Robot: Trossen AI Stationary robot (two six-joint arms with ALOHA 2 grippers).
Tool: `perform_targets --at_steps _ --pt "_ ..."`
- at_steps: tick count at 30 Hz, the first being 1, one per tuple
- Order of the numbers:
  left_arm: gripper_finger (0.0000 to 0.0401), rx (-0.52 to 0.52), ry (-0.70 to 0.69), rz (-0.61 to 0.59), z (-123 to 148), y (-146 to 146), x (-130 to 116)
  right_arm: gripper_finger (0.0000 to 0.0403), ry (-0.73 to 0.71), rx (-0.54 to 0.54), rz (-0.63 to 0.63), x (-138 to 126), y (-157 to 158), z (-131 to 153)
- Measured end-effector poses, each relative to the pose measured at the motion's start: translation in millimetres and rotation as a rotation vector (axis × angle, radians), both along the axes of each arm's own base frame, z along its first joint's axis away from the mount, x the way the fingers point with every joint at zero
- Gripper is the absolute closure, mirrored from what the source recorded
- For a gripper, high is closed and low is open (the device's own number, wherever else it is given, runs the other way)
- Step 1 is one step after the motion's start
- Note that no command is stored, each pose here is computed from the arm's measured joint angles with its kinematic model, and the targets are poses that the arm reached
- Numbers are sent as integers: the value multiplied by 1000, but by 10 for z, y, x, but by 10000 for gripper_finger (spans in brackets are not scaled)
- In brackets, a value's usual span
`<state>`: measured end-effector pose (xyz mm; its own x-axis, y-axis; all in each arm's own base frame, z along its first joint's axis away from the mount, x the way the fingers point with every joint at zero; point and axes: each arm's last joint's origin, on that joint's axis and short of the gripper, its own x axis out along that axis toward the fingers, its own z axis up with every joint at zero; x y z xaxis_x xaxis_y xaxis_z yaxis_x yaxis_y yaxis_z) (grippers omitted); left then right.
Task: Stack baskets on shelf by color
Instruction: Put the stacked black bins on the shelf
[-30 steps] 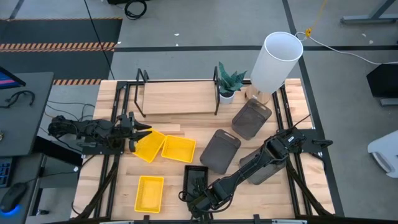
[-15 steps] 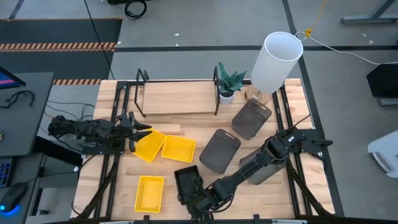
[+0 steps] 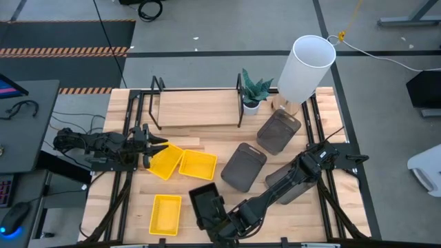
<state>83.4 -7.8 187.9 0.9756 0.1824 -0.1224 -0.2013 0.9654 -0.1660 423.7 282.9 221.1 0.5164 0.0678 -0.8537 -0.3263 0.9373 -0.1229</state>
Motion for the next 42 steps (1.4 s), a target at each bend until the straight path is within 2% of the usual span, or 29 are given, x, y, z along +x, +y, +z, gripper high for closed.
perform_targets --at_steps 10,14,23,38,42 --pt "284 0 0 0 0 0 0 381 -29 -111 -22 -36 -67 270" --pt "284 0 0 0 0 0 0 381 4 -137 -62 -30 -203 328" --pt "284 0 0 0 0 0 0 384 46 -173 -102 121 -595 354" --pt "284 0 0 0 0 0 0 384 105 -261 -106 222 -986 362" --pt "284 0 1 0 -2 0 0 384 145 -282 -104 227 -1073 267"
